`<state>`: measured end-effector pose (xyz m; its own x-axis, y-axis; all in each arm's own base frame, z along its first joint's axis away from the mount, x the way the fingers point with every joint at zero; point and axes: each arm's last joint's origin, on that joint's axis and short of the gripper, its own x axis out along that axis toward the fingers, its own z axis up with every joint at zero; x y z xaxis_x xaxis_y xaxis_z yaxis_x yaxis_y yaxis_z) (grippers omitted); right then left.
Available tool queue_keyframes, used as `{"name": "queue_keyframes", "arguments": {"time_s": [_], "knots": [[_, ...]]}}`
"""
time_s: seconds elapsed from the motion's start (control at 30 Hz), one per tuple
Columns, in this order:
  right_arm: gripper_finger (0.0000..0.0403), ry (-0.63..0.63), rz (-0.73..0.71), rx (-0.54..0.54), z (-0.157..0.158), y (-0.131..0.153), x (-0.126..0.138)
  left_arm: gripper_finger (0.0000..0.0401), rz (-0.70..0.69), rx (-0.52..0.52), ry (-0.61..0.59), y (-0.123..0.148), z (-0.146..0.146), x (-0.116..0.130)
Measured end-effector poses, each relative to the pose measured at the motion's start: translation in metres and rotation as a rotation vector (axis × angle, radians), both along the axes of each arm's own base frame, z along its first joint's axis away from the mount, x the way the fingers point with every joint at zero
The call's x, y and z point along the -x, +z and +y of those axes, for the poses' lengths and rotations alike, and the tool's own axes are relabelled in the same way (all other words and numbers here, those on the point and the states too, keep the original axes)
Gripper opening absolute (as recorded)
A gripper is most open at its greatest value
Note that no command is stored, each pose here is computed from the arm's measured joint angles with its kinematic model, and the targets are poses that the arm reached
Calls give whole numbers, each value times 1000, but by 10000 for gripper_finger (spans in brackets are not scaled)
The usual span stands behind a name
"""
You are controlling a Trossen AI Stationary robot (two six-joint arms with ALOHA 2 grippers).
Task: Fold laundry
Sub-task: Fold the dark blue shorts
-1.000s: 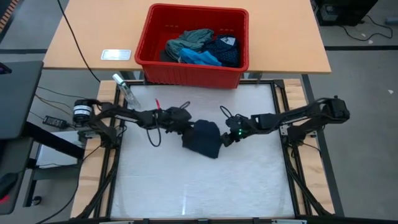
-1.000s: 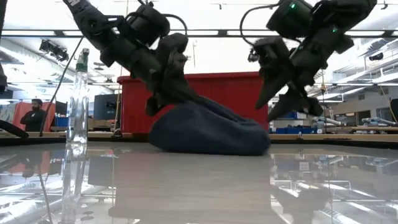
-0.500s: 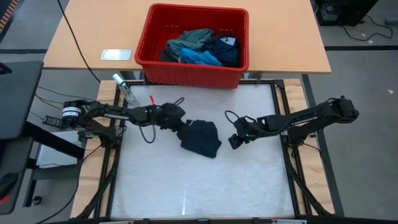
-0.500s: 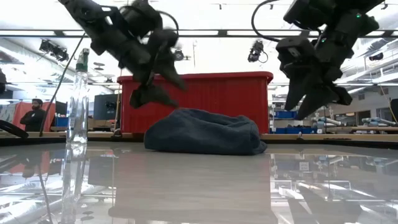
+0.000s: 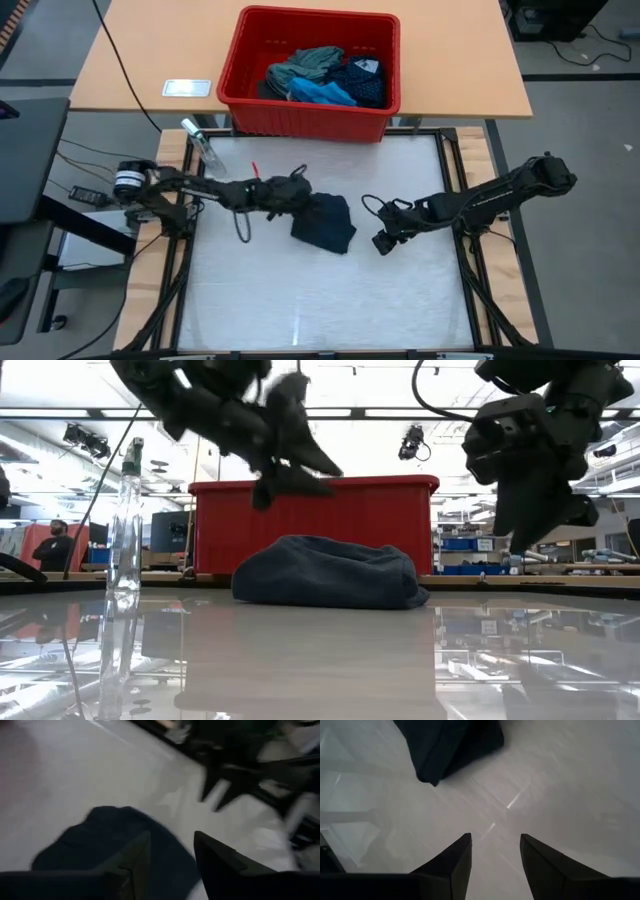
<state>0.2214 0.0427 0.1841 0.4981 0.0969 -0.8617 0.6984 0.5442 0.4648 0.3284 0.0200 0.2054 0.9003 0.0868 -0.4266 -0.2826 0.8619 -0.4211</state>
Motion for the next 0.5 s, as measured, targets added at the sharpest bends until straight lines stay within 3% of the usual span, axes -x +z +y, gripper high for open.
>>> {"name": "queue_keyframes", "arguments": {"time_s": [0.17,0.4,0.5], "knots": [[174,-31,16,-55,5,0,2,120,93,74,95,-38,6,-11],[174,-228,-24,-88,11,2,0,24,206,143,42,-70,7,-12],[174,-295,-47,-129,10,4,-2,5,241,154,28,-80,6,-7]]}}
